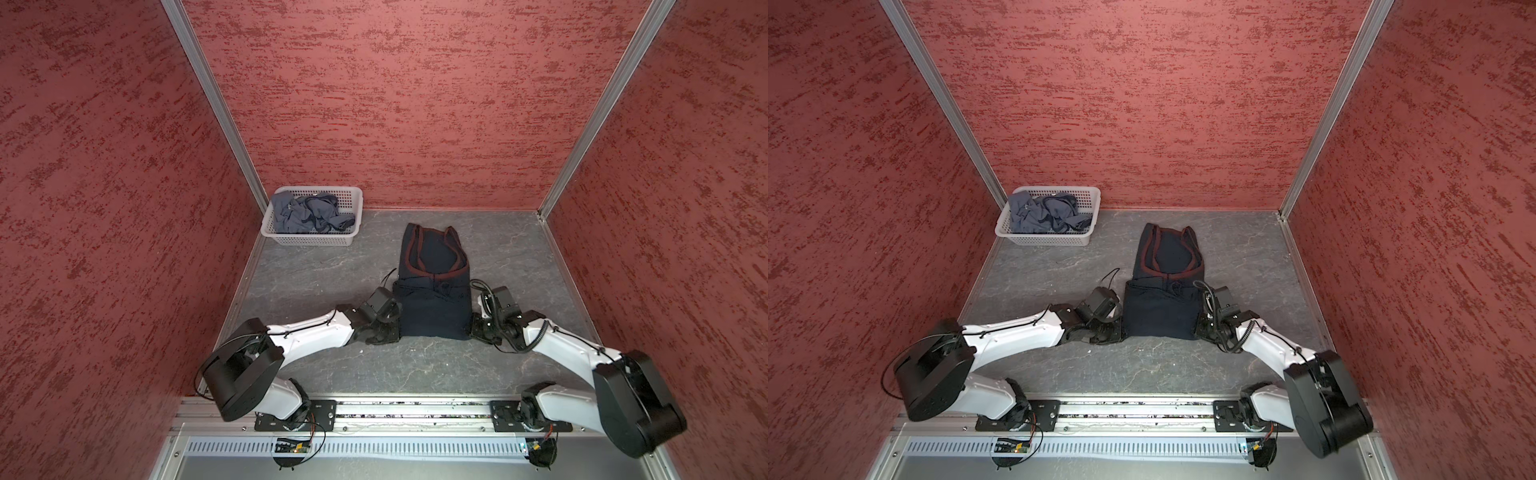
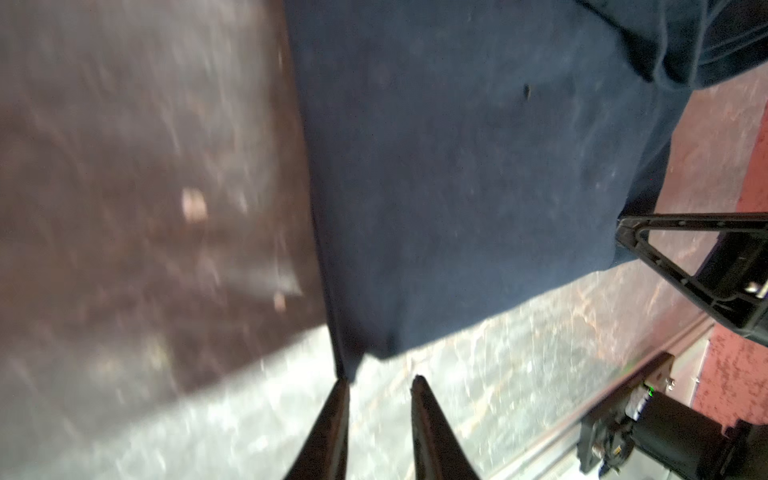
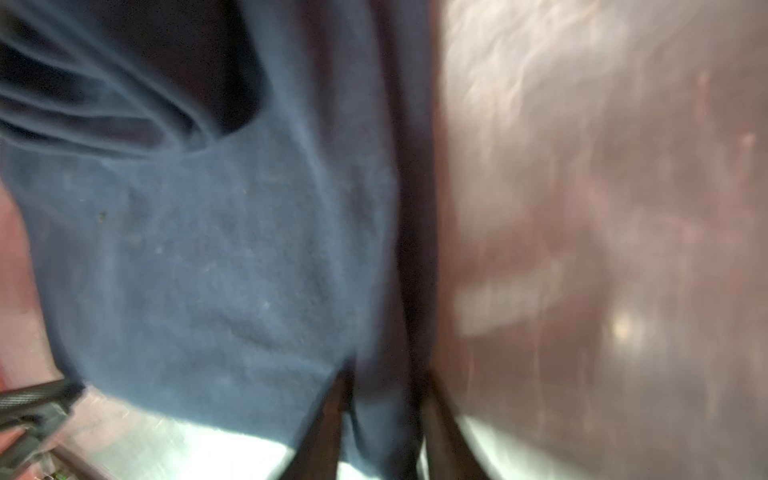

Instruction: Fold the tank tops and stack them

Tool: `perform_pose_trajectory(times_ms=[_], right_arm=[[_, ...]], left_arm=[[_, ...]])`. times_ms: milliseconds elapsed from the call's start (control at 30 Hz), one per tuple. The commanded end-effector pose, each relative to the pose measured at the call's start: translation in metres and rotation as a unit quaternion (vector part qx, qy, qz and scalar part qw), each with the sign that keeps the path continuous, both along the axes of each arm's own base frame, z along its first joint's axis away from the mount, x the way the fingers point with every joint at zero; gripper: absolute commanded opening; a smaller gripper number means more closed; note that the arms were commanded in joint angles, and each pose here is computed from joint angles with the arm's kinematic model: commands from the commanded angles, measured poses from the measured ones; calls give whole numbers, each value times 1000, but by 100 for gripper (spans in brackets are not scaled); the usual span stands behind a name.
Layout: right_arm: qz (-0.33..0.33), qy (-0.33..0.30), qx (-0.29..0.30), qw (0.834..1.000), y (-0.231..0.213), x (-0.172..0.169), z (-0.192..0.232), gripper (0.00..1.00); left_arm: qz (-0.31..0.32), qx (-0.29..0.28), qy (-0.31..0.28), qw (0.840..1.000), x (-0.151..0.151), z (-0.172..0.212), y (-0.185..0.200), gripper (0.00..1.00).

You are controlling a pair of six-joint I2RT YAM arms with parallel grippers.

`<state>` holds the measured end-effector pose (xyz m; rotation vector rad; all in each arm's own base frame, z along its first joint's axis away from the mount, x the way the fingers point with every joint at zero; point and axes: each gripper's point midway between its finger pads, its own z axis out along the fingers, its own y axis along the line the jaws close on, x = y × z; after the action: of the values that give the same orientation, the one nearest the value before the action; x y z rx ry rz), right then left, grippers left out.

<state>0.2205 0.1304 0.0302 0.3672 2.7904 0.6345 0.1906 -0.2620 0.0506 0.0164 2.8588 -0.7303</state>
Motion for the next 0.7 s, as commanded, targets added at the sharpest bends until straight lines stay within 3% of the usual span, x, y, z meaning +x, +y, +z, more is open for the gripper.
perform_pose_trajectory(times_ms=[0, 67, 133, 300, 667], right_arm=[[-33, -5, -46, 998, -19, -3, 19, 56], [-41, -34, -80, 995, -29, 10, 38, 59], [-33, -60, -87, 994, -27, 24, 52, 55], [-3, -96, -47, 994, 8, 55, 70, 50], [46, -75, -6, 996, 71, 84, 39, 38]], left_arm=[[10, 11, -11, 1000, -3, 11, 10, 52], [16, 10, -39, 999, 11, 24, 14, 58], [17, -8, -55, 998, 31, 35, 11, 59], [-9, -25, -93, 995, 81, 53, -15, 57], [-26, -35, -75, 996, 124, 27, -53, 51]])
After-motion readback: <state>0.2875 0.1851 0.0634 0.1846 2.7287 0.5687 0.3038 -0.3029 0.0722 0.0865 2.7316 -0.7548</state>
